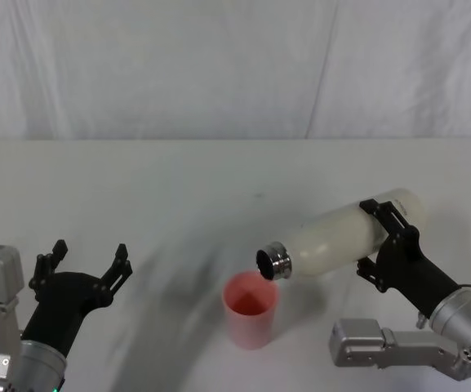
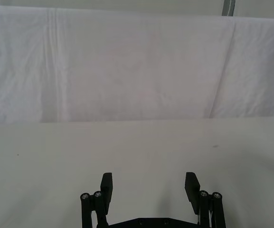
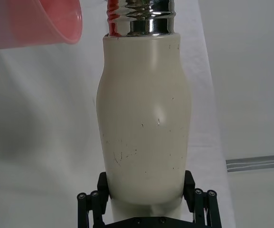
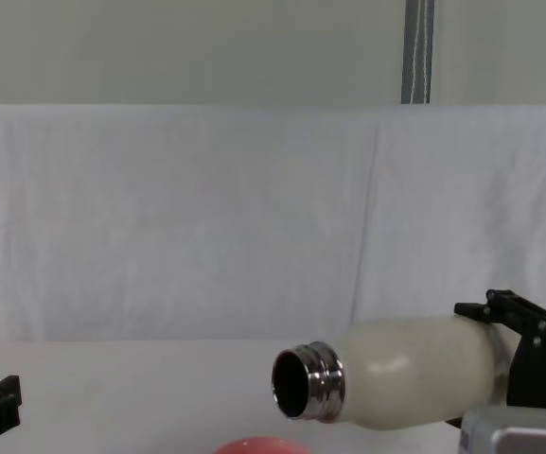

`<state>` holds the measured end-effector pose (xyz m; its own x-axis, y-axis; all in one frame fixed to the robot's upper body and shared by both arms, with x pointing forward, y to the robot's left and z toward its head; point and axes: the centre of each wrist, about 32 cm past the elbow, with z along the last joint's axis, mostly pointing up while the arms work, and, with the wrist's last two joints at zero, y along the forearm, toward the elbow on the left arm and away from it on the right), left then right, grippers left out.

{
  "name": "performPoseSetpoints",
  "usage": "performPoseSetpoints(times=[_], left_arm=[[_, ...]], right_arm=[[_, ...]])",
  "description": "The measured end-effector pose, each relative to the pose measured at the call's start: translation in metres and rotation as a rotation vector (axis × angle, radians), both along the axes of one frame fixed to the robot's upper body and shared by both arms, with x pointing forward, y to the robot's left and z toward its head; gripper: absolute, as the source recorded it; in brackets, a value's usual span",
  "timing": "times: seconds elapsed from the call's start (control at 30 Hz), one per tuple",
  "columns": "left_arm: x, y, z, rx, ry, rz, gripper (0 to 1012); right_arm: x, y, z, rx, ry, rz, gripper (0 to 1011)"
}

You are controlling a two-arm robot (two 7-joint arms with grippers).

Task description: Grasp the thermos with one hand and pour water into the cup lid.

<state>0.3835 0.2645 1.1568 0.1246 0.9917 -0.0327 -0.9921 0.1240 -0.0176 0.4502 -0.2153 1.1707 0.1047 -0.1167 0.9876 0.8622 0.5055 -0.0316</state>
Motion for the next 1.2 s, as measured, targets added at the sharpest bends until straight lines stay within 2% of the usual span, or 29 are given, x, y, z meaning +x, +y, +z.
performPoseSetpoints(times=[1.2], left_arm=[[0.0000, 0.0000, 0.0000, 0.000, 0.000, 0.000, 1001]], right_arm=[[0.0022, 0.0011, 0.0028, -0.015, -0.012, 0.006, 949]])
